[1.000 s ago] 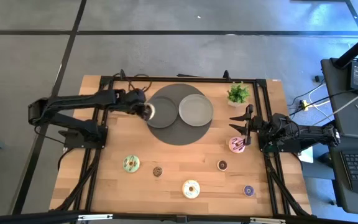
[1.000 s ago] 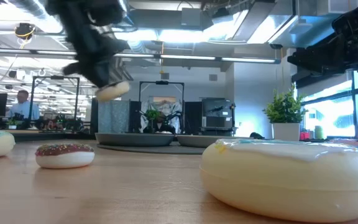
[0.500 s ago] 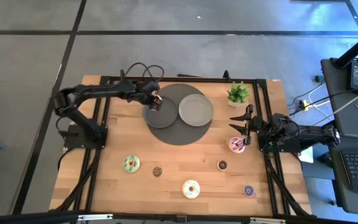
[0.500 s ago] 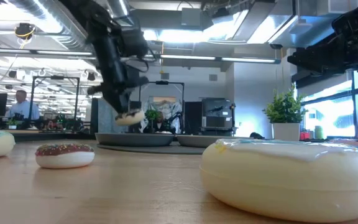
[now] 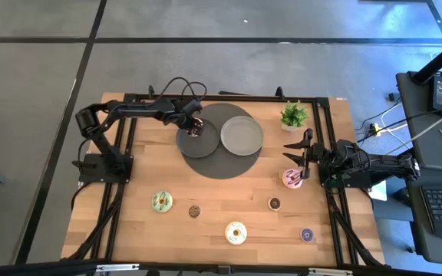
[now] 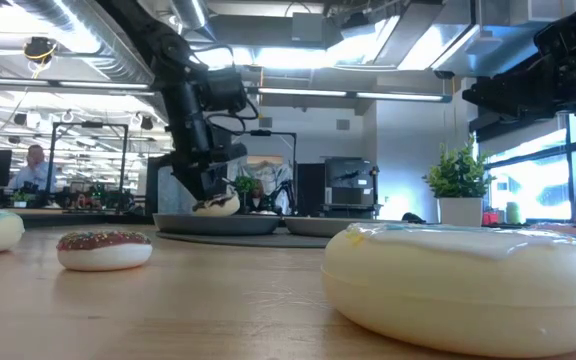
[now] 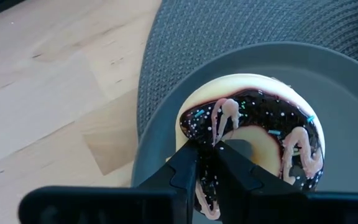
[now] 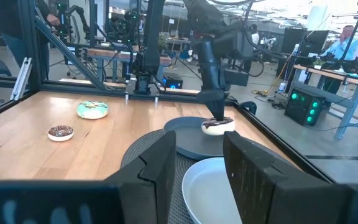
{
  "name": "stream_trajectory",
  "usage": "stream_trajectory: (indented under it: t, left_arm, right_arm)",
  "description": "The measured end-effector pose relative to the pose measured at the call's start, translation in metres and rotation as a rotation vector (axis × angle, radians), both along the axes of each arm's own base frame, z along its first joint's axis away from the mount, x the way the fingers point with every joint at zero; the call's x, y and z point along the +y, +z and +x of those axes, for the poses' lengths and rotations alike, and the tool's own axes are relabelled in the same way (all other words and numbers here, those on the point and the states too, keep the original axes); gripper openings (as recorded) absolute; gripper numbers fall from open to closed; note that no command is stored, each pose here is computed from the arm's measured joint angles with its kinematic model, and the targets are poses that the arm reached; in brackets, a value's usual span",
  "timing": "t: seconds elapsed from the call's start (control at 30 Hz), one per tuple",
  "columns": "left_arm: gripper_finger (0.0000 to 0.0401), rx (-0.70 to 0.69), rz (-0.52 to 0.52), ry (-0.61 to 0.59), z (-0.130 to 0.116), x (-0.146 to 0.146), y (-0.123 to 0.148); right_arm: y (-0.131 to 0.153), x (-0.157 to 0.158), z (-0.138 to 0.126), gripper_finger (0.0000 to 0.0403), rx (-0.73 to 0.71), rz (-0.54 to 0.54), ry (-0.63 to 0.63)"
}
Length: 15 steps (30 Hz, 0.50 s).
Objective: Pick & Place donuts
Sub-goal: Put the big black doughnut on the dark gray plate
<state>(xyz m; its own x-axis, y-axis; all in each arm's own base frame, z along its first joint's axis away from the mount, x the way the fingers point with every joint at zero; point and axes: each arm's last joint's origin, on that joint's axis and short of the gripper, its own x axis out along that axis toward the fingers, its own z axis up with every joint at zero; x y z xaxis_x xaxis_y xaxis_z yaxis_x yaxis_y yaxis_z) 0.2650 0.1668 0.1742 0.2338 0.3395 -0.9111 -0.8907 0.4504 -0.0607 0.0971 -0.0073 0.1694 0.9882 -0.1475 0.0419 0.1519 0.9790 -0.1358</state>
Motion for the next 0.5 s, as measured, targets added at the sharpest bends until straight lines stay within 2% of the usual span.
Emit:
stream_trajectory:
  t: [0.5]
  left_arm:
    - [0.0057, 0.0, 0.0, 0.0, 0.0001, -0.0001, 0.0]
  right_arm:
    - [0.0, 0.0, 0.0, 0.0136, 0.0, 0.0, 0.0]
